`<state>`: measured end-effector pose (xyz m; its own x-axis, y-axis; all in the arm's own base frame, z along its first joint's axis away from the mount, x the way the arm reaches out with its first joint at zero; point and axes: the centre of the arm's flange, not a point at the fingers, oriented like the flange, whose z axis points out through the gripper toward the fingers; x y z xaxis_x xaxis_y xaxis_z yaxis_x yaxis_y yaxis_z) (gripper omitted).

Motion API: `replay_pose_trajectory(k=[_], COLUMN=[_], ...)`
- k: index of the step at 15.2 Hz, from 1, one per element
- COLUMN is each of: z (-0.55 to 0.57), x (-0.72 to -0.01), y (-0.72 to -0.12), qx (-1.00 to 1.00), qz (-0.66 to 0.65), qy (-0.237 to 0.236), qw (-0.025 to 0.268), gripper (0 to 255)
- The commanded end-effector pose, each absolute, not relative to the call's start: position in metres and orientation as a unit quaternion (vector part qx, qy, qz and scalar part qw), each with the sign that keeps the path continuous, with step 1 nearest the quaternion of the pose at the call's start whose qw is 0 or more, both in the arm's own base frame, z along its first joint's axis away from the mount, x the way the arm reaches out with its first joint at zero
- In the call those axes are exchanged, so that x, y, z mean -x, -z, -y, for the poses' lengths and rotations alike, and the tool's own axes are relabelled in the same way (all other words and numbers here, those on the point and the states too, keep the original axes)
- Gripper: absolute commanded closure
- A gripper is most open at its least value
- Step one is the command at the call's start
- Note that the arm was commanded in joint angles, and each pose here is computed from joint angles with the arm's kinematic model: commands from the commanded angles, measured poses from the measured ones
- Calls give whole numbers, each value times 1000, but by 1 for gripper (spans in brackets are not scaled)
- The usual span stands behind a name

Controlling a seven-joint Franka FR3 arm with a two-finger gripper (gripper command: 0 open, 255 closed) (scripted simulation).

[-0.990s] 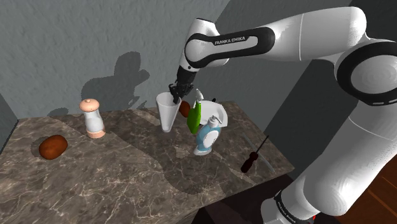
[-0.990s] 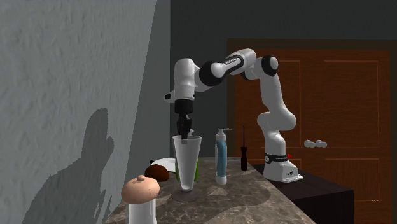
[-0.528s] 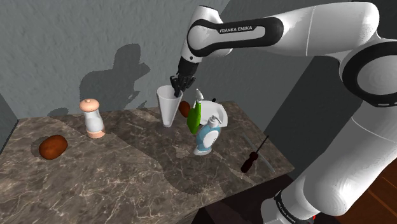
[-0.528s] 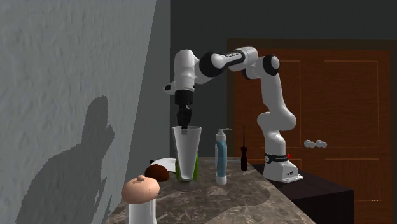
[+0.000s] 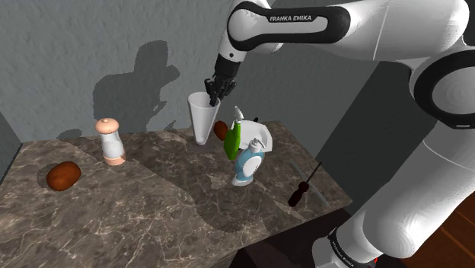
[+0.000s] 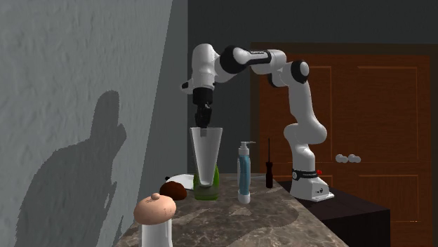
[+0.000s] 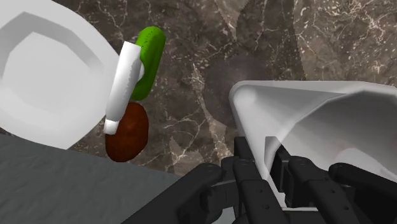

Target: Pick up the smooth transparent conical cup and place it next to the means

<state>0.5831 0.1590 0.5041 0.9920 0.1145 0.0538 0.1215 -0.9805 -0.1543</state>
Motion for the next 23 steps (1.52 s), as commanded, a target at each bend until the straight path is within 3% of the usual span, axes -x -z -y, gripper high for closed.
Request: replay_pose_trajectory(k=[1,23], z=[-159,-159], x=[-583,-583], y=[-515,-631], qx=[995,995], qz=[59,59], qy=[23,23], qw=[79,79], gripper=[255,255])
